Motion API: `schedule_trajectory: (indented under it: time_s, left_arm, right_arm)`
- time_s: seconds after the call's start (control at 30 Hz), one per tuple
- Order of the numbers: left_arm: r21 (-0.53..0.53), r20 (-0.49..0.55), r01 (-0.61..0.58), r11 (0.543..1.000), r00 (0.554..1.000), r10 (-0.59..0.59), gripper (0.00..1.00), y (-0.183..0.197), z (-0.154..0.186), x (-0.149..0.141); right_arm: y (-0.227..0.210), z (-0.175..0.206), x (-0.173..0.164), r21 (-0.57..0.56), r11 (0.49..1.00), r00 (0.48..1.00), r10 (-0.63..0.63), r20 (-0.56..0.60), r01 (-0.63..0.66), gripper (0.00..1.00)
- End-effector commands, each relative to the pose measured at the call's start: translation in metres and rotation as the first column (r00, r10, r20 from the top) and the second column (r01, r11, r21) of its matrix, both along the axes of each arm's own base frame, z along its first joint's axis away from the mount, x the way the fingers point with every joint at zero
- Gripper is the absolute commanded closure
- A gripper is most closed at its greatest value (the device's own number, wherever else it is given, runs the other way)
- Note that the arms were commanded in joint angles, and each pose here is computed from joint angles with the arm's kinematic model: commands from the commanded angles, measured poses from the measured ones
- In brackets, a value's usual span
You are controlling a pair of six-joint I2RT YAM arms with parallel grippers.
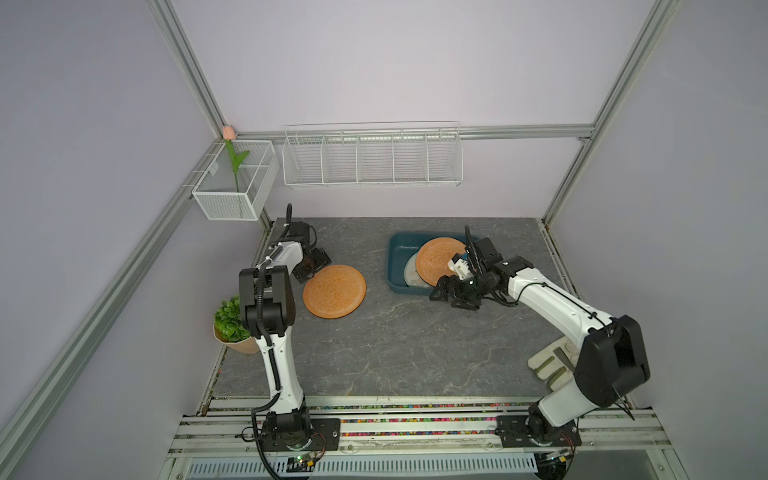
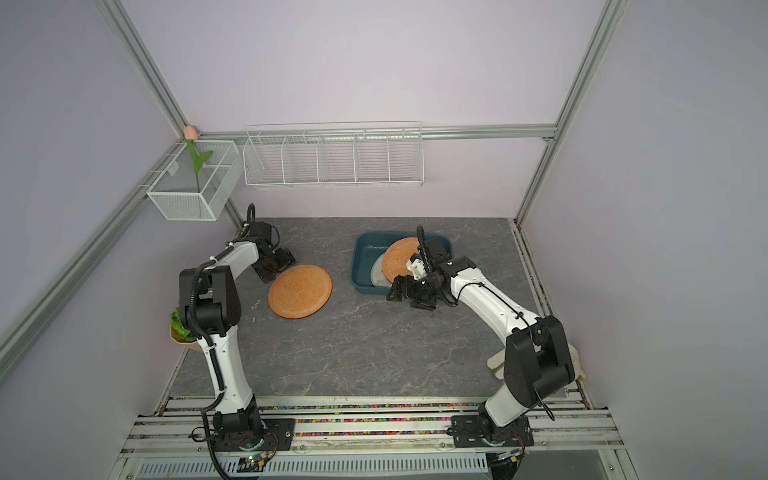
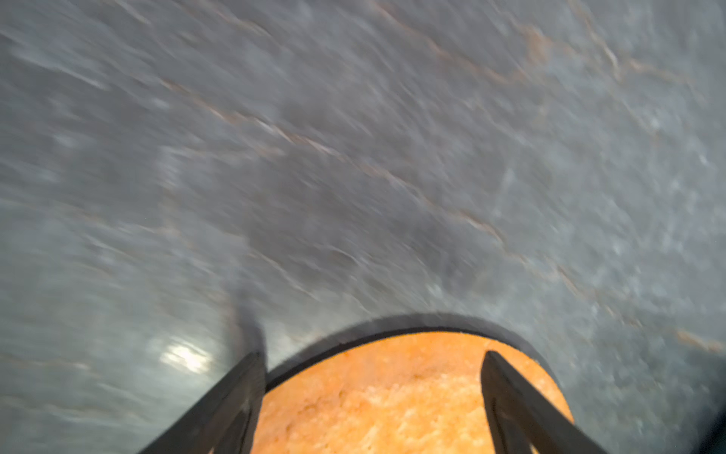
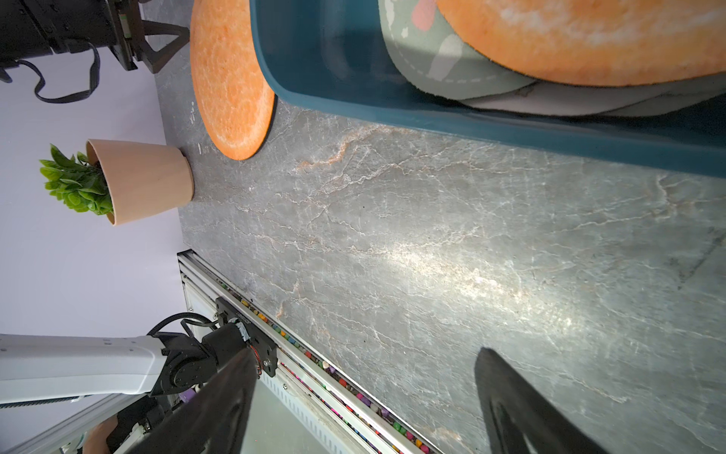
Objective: Put the coasters into the storage box
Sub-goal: Move the coaster to the center of the board.
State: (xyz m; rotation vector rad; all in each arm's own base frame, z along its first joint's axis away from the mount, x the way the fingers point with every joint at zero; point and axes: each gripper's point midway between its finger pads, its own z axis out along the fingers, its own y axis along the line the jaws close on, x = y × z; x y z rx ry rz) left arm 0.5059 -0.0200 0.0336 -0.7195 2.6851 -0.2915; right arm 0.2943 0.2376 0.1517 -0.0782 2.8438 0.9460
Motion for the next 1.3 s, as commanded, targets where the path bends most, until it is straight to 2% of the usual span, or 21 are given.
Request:
schedule_trajectory:
  time_s: [0.0, 0.2, 0.43, 0.57, 0.83, 1.03, 1.27]
  left_arm:
    - [-0.088, -0.162, 0.076, 0.993, 0.983, -0.090, 0.15, -0.036, -0.032, -0.044]
    - [-0.120, -0.183, 0.232, 0.965, 0.950, -0.251, 0.14, -0.082, -0.029, -0.058]
    - [-0.136, -0.219, 0.426, 0.895, 0.868, -0.446, 0.14, -0.127, -0.030, -0.071]
    - [-0.155, -0.244, 0.490, 0.858, 0.822, -0.514, 0.15, -0.143, -0.031, -0.085]
    - [-0.212, -0.291, 0.480, 0.851, 0.801, -0.524, 0.17, -0.148, -0.037, -0.132]
    - [-0.241, -0.303, 0.505, 0.829, 0.772, -0.558, 0.17, -0.159, -0.037, -0.166]
    - [-0.283, -0.317, 0.475, 0.833, 0.773, -0.549, 0.17, -0.163, -0.025, -0.202]
  right_arm:
    - [0.000, 0.007, -0.005, 0.006, 1.000, 1.000, -0.003, 0.022, 0.003, 0.11]
    - [0.000, 0.008, -0.008, 0.010, 1.000, 1.000, -0.003, 0.027, 0.002, 0.11]
    - [0.002, 0.009, -0.014, 0.009, 1.000, 0.999, 0.005, 0.033, -0.005, 0.11]
    - [0.001, 0.011, -0.018, 0.004, 1.000, 0.999, 0.007, 0.037, -0.007, 0.11]
    - [-0.003, 0.011, -0.025, -0.002, 1.000, 0.999, 0.000, 0.041, 0.000, 0.11]
    - [-0.001, 0.007, -0.027, 0.002, 1.000, 0.999, 0.003, 0.037, -0.003, 0.11]
    - [0.008, 0.003, -0.028, -0.007, 0.999, 0.999, 0.031, 0.032, -0.031, 0.11]
